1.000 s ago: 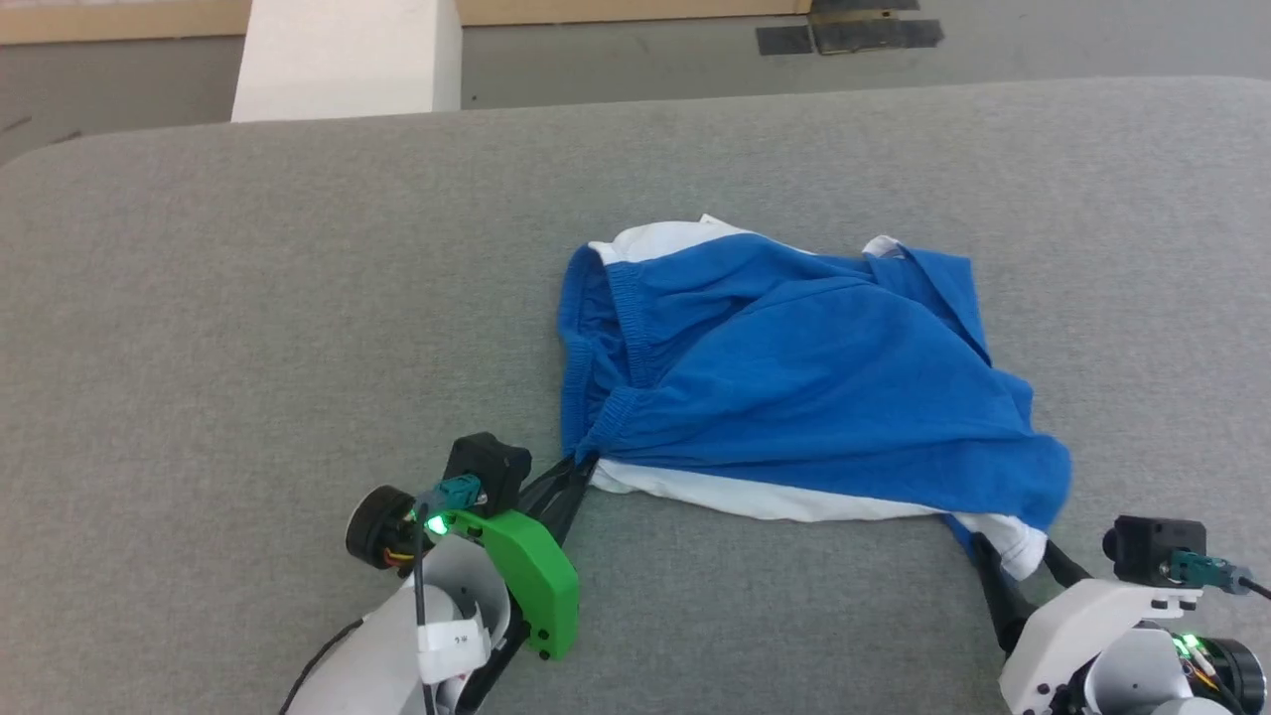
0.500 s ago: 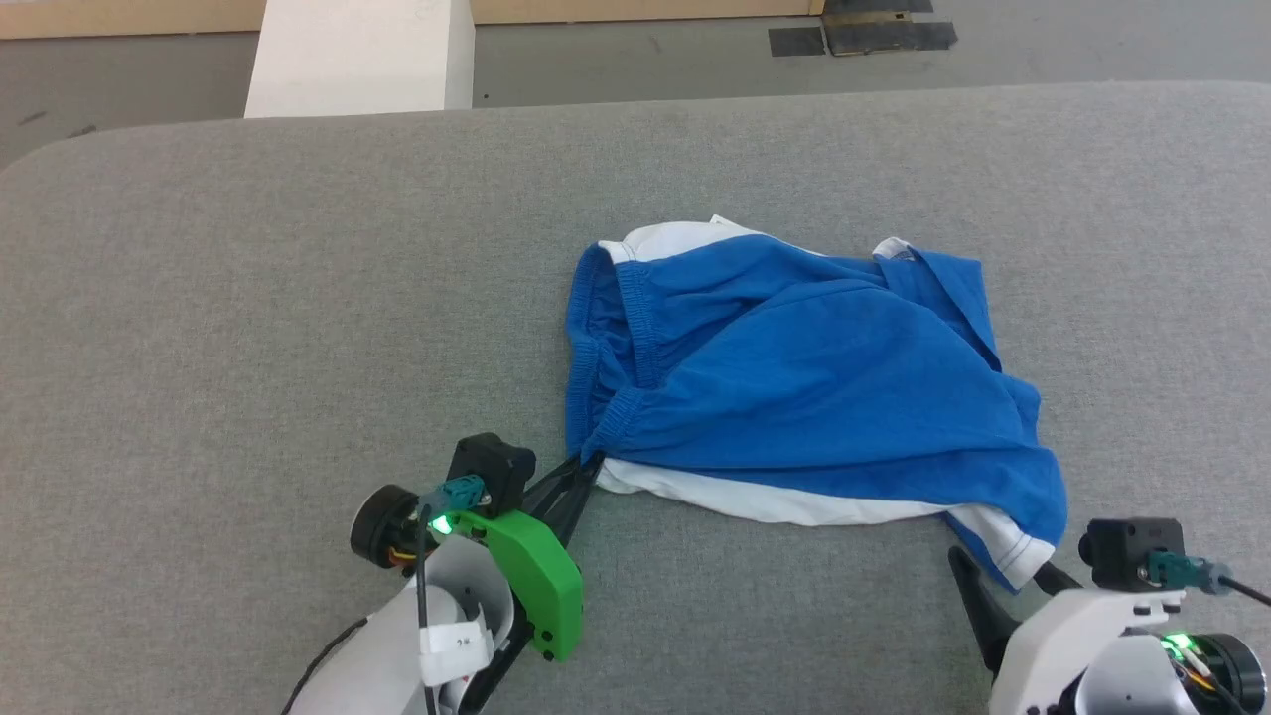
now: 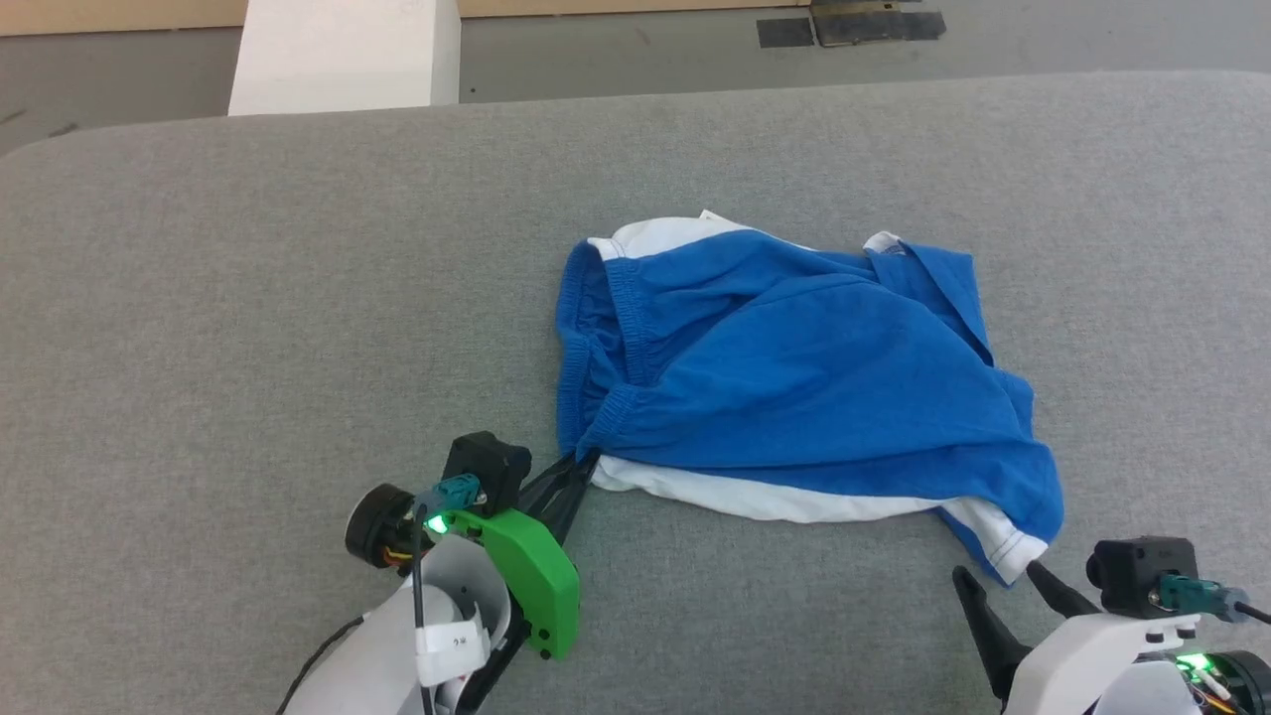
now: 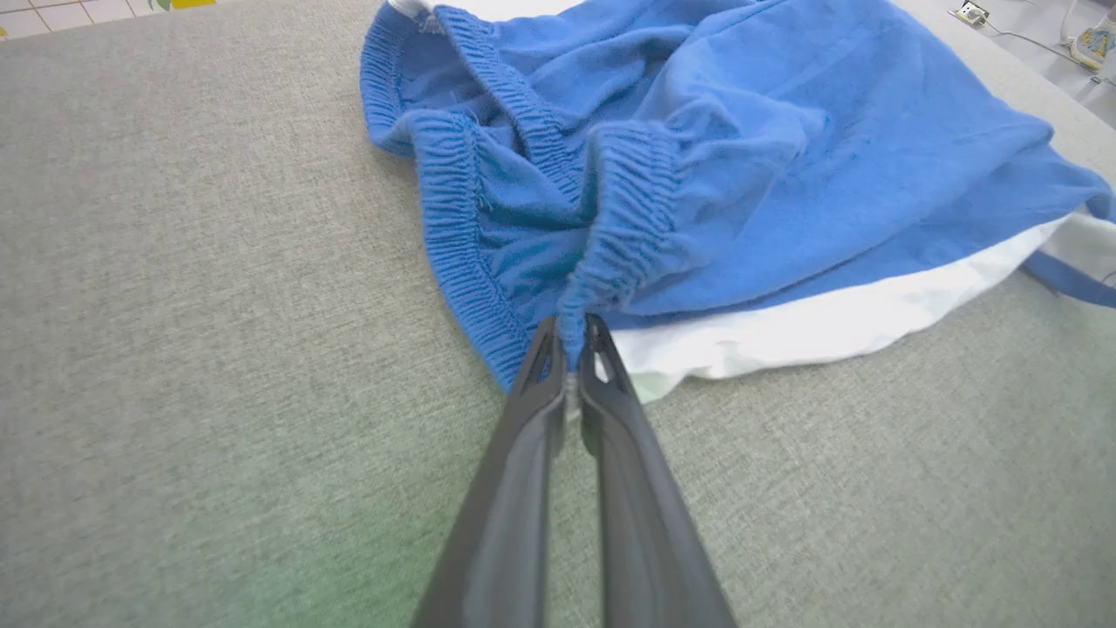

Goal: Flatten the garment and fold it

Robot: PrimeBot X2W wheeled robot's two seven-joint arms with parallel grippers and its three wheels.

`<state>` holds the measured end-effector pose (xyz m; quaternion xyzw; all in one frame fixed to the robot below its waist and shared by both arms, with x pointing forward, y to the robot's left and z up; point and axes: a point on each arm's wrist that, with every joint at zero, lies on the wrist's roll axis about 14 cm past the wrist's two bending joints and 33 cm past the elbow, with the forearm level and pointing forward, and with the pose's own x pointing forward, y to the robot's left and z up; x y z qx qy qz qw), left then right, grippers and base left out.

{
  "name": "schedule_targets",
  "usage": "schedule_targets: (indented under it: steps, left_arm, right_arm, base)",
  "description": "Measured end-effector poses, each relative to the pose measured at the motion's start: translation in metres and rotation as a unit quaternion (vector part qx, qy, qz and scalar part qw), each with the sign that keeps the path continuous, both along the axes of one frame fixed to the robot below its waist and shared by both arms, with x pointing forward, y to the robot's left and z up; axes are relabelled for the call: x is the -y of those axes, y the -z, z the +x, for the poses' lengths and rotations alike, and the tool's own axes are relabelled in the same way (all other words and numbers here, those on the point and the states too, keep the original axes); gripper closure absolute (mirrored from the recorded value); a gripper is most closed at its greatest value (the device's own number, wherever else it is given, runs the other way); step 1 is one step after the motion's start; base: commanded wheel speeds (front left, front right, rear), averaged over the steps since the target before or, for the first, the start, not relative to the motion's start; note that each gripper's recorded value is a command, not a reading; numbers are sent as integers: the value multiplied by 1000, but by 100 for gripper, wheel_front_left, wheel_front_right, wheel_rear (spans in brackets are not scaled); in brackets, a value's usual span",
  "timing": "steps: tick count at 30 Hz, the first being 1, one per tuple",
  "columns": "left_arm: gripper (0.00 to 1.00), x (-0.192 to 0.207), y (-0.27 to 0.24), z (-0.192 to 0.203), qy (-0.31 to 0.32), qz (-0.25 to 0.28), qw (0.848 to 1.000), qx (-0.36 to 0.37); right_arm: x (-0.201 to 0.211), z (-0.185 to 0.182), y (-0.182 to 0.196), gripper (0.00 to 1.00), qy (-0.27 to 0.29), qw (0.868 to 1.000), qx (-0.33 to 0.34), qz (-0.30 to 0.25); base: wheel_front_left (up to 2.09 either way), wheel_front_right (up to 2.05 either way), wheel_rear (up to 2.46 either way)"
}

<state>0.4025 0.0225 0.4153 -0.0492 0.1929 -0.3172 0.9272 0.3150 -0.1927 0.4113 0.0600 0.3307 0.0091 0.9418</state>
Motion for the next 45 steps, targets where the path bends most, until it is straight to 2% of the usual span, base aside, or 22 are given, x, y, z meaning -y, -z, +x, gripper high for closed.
schedule_targets:
  steps: [3, 4, 5, 6, 7, 15, 18, 22, 24, 27, 31, 37, 40, 45]
  left_arm:
    - [100, 0, 0, -1, 1, 0, 1000, -1]
    - [100, 0, 0, -1, 1, 0, 1000, -1]
    - [100, 1, 1, -1, 1, 0, 1000, -1]
    - [100, 0, 1, -1, 1, 0, 1000, -2]
    - [100, 0, 1, -1, 1, 0, 1000, -2]
    - [100, -1, -4, 0, -4, -10, 1000, 1]
    - [100, 0, -22, 7, -14, -41, 999, 18]
    - [100, 2, -66, 21, -20, -123, 991, 46]
    - [100, 1, -85, 28, -11, -142, 988, 55]
    - [100, -9, -129, 55, 3, -163, 983, 79]
    - [100, -20, -173, 93, 7, -167, 980, 106]
    - [100, -41, -215, 160, -40, -170, 976, 131]
    - [100, -60, -234, 197, -90, -185, 966, 153]
    - [100, -87, -268, 243, -159, -236, 933, 220]
  right_arm:
    - [-2, 1, 1, 0, -2, 1000, -2, 2]
    - [-3, 1, 2, 15, -4, 1000, -3, 3]
    - [-4, 1, 3, 57, -5, 1000, -5, 4]
    - [-5, 2, 4, 89, -6, 1000, -6, 4]
    - [-5, 3, 4, 100, -7, 1000, -4, 5]
    - [1, 17, -6, 100, 3, 999, 32, 3]
    - [8, 26, -24, 100, 12, 998, 67, -4]
    - [12, 46, -64, 100, 9, 991, 130, -22]
    - [10, 61, -86, 100, 0, 986, 160, -43]
    - [-2, 104, -132, 100, -37, 973, 217, -75]
    - [-2, 151, -167, 100, -64, 960, 251, -108]
    - [-3, 226, -206, 100, -83, 947, 281, -132]
    - [-4, 261, -231, 100, -81, 936, 312, -140]
    - [-10, 309, -267, 100, -81, 910, 374, -161]
  base:
    - [0, 0, 0]
    - [0, 0, 0]
    - [0, 0, 0]
    - [0, 0, 0]
    - [0, 0, 0]
    - [0, 0, 0]
    - [0, 0, 0]
    - [0, 0, 0]
    - [0, 0, 0]
    - [0, 0, 0]
    - [0, 0, 0]
    - [0, 0, 0]
    - [0, 0, 0]
    - [0, 0, 0]
